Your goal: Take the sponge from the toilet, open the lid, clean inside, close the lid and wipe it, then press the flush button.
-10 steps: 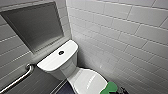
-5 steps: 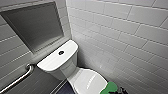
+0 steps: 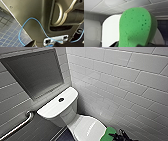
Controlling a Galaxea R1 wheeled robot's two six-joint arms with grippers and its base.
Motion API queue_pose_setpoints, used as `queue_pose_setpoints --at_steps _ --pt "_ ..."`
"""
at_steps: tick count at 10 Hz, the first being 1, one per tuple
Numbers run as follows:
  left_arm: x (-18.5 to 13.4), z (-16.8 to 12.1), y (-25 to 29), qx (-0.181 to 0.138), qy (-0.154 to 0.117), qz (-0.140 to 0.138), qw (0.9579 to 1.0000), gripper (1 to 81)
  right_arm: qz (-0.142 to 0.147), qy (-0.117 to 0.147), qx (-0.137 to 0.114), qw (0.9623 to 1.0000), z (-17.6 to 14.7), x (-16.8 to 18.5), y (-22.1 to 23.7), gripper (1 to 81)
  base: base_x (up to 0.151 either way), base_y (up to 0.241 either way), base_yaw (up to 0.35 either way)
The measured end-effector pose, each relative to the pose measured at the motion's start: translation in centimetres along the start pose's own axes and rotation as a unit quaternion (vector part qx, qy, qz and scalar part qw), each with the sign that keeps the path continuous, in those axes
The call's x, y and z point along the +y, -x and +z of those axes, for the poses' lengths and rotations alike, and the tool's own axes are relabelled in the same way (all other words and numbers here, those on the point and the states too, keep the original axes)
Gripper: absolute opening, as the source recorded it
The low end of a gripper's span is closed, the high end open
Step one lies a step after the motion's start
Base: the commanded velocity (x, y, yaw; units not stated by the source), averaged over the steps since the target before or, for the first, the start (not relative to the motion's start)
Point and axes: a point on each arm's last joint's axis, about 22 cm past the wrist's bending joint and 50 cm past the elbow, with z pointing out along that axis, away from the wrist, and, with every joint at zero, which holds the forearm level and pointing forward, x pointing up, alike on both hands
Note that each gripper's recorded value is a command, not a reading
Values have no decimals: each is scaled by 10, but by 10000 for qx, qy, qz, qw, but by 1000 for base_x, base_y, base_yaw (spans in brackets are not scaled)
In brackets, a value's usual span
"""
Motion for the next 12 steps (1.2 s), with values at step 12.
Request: queue_pose_setpoints --at_steps 12 --pt "-14 -5 12 -72 -90 -43 9999 811 35 303 80 9995 30 28 23 811 0 0 0"
